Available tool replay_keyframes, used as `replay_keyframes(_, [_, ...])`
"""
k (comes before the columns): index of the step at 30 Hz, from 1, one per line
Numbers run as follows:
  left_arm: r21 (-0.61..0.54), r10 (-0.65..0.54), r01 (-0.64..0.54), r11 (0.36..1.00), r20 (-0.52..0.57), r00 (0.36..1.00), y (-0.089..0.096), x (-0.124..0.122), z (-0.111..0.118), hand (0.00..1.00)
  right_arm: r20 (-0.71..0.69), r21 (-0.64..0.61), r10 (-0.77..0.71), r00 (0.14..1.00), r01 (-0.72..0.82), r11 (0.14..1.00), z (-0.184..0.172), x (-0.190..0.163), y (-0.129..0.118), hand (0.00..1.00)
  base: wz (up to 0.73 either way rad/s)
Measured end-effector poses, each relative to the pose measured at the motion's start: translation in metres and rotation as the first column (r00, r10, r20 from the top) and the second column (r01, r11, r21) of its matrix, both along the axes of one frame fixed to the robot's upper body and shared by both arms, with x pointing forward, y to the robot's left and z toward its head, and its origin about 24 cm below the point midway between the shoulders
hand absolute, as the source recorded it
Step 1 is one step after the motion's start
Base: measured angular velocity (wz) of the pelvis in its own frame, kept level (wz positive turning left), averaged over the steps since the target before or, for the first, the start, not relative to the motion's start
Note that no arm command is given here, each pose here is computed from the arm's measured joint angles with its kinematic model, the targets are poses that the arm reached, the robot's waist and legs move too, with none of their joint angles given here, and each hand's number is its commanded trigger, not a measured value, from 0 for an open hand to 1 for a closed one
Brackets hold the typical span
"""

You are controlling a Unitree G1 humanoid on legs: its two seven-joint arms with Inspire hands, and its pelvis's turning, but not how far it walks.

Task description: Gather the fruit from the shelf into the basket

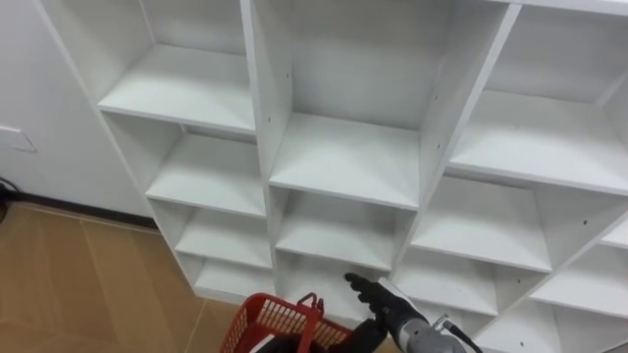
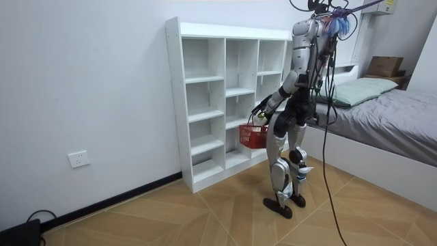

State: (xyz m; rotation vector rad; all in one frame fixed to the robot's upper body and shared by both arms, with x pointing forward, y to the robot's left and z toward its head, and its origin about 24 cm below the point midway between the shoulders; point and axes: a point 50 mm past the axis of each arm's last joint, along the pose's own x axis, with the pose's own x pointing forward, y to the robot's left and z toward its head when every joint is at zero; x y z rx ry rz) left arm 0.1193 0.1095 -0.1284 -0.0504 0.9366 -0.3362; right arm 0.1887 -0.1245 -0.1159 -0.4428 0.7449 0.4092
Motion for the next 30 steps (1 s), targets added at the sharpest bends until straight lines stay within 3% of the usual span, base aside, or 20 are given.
replay_keyframes(6, [0.055,0.113,-0.114,0.992,0.017,0.993,0.016,-0.002,0.001,1.00,0.062,0.105,-0.217,0.974,0.210,0.972,0.010,-0.003,-0.015,0.00,0.01])
replay_keyframes(12, [0.154,0.261,-0.262,0.953,0.027,0.965,0.048,-0.013,-0.003,1.00,-0.027,0.183,-0.462,0.887,0.458,0.870,0.000,-0.028,-0.046,0.00,-0.08])
replay_keyframes(20, [0.310,0.444,-0.415,0.855,-0.028,0.895,0.089,-0.044,-0.019,1.00,-0.147,0.094,-0.658,0.738,0.673,0.734,-0.022,-0.078,-0.086,0.00,-0.09])
replay_keyframes(30, [0.508,0.604,-0.469,0.723,-0.134,0.786,0.114,-0.095,-0.034,1.00,-0.354,-0.074,-0.795,0.494,0.832,0.550,-0.049,-0.148,-0.102,0.00,-0.12])
